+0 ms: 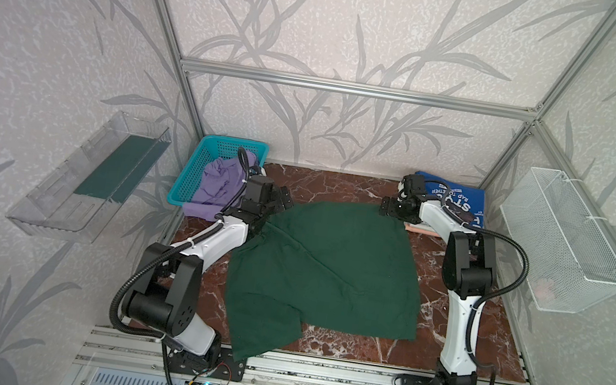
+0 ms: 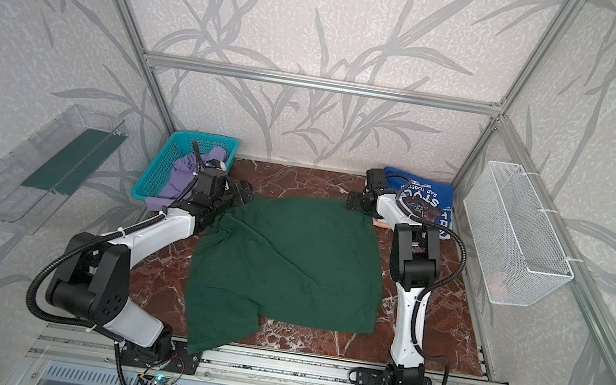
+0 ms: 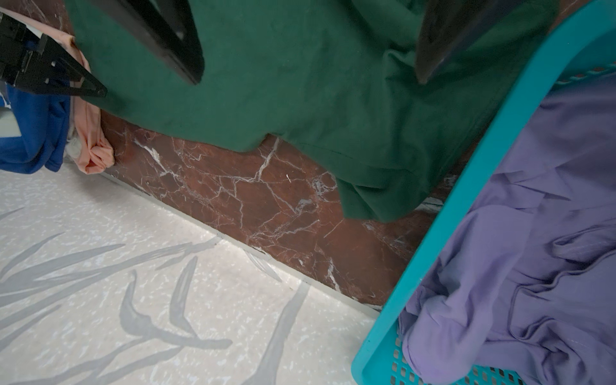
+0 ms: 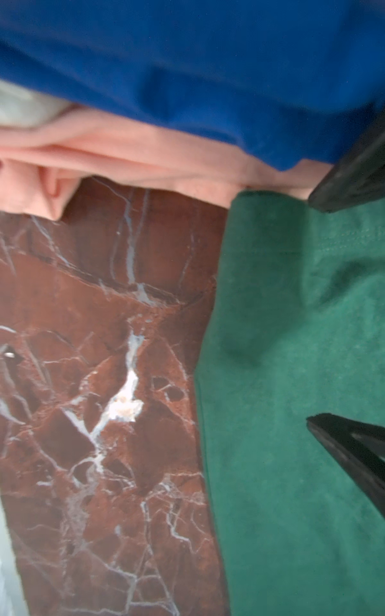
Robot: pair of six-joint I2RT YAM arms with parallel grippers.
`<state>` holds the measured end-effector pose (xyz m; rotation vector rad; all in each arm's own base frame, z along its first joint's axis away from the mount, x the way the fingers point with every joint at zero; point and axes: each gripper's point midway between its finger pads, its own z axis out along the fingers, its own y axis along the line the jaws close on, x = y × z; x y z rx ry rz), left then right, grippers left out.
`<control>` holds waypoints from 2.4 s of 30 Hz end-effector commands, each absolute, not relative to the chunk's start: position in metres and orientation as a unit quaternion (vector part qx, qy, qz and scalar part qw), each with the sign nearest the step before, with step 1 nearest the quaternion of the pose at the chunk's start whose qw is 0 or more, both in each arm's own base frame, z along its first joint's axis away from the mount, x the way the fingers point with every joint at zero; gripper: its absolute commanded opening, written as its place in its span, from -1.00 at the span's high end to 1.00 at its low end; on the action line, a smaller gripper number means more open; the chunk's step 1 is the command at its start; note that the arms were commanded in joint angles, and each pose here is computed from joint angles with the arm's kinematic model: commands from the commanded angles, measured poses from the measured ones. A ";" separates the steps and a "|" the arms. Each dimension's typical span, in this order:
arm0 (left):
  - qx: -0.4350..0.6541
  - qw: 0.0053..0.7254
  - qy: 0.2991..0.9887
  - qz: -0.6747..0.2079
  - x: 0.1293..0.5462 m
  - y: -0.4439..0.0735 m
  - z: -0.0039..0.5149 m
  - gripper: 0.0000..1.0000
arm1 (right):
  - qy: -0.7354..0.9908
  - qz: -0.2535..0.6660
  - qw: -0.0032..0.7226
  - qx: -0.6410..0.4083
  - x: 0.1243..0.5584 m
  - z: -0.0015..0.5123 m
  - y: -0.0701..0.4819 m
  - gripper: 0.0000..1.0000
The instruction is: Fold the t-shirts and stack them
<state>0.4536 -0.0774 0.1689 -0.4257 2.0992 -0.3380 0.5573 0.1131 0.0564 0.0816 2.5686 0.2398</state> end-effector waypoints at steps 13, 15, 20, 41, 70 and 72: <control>-0.151 0.501 0.842 -0.135 0.475 -0.075 0.170 -0.98 | 0.966 0.030 0.255 0.030 0.585 0.043 0.100 -0.87; -0.150 0.496 0.842 -0.146 0.480 -0.077 0.170 -0.98 | 0.969 0.023 0.243 0.035 0.585 0.040 0.098 -0.86; -0.126 0.469 0.857 -0.174 0.492 -0.091 0.165 -0.98 | 0.978 -0.006 0.203 0.056 0.575 0.029 0.088 -0.84; -0.097 0.387 0.906 -0.145 0.519 -0.101 0.109 -0.79 | 0.978 0.043 0.195 0.061 0.577 0.051 0.104 1.00; -0.070 0.293 0.953 -0.023 0.605 -0.064 0.060 -0.81 | 0.978 0.037 0.188 0.080 0.552 0.078 0.084 1.00; -0.072 0.285 0.955 -0.031 0.609 -0.063 0.057 -0.81 | 0.978 0.037 0.189 0.076 0.551 0.078 0.084 1.00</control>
